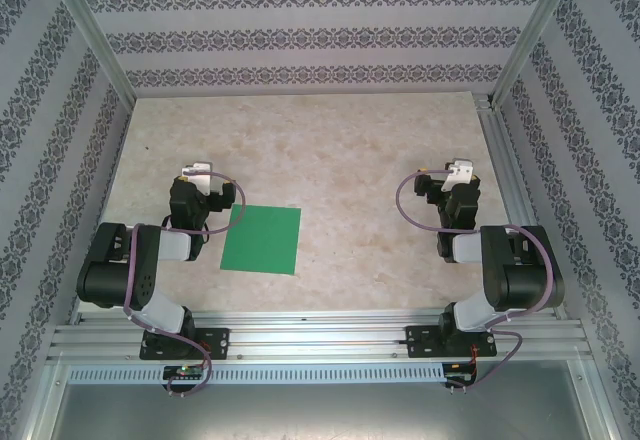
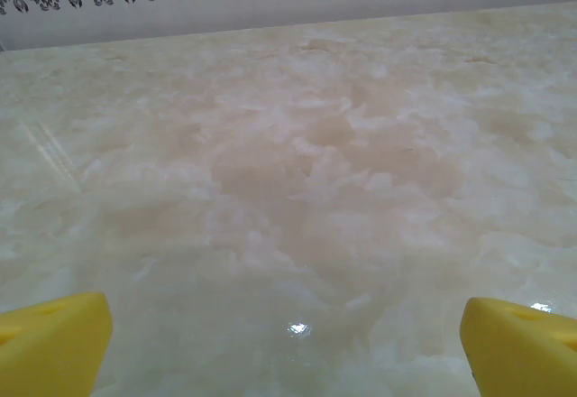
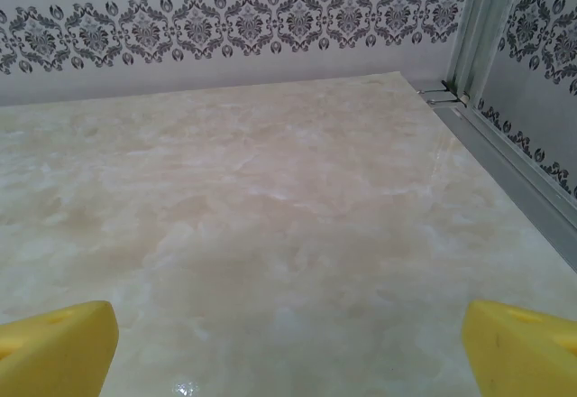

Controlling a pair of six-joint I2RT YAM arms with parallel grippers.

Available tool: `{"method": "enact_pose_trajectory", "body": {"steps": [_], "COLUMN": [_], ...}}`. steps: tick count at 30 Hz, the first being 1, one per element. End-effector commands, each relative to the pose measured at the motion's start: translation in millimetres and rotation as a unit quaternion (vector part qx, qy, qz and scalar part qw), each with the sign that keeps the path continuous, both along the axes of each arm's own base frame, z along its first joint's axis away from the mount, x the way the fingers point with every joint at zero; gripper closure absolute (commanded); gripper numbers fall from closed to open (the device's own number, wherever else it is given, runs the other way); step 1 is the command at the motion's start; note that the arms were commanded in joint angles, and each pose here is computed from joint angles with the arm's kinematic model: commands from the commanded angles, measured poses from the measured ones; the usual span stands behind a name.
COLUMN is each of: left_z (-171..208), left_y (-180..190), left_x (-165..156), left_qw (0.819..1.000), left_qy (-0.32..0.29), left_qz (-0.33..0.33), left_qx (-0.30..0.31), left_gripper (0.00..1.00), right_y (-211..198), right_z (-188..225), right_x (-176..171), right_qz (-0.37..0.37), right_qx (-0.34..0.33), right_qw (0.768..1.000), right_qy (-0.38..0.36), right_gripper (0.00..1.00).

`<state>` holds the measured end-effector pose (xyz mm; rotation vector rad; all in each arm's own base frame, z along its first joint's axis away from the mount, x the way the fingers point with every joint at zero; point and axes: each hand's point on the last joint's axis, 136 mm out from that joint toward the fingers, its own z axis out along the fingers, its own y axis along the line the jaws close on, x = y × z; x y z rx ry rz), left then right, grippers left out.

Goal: Fold a paper plane with a square sheet of paper (fold left side to right side)

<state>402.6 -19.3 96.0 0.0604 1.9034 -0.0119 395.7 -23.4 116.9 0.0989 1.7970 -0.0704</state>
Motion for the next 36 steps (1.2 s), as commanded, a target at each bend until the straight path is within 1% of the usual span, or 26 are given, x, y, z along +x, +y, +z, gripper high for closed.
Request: {"method": "enact_pose_trajectory", "body": {"steps": [1, 10, 13, 25, 27, 29, 30, 33, 35, 36], "left_z": [7, 7, 7, 7, 10, 24, 30, 64, 91, 96], "left_y": [-1, -1, -1, -1, 1, 4, 6, 12, 16, 17], "left_x": [4, 4, 4, 4, 4, 5, 4, -5, -15, -22], "left_qw": [1.000, 1.000, 1.000, 1.000, 1.000, 1.000, 1.000, 0.999, 0.997, 0.994], "left_qy": [-0.007, -0.007, -0.007, -0.007, -0.010, -0.006, 0.006, 0.025, 0.032, 0.049], "left_qz": [-0.006, -0.006, -0.006, -0.006, 0.002, 0.012, 0.018, 0.036, 0.060, 0.072], "left_qx": [0.003, 0.003, 0.003, 0.003, 0.002, 0.000, 0.001, -0.004, -0.040, -0.059], "left_gripper": [0.00, 0.00, 0.00, 0.00, 0.00, 0.00, 0.00, 0.00, 0.00, 0.00], "right_y": [6, 5, 4, 3, 3, 2, 0, -4, -5, -7], "right_z": [13, 12, 12, 12, 13, 13, 14, 26, 37, 43], "right_x": [6, 6, 7, 7, 7, 6, 5, 2, -1, -3], "right_qz": [0.015, 0.014, 0.023, 0.023, 0.023, 0.021, 0.015, 0.001, -0.004, -0.010], "right_qx": [-0.004, -0.004, 0.011, 0.012, 0.011, 0.011, 0.012, 0.012, 0.012, 0.016], "right_qw": [1.000, 1.000, 0.999, 0.999, 0.999, 0.999, 0.999, 0.999, 1.000, 1.000], "right_qy": [-0.023, -0.021, -0.021, -0.022, -0.023, -0.024, -0.026, -0.034, -0.021, -0.012], "right_gripper": [0.02, 0.02, 0.02, 0.02, 0.02, 0.02, 0.02, 0.02, 0.02, 0.02]}}
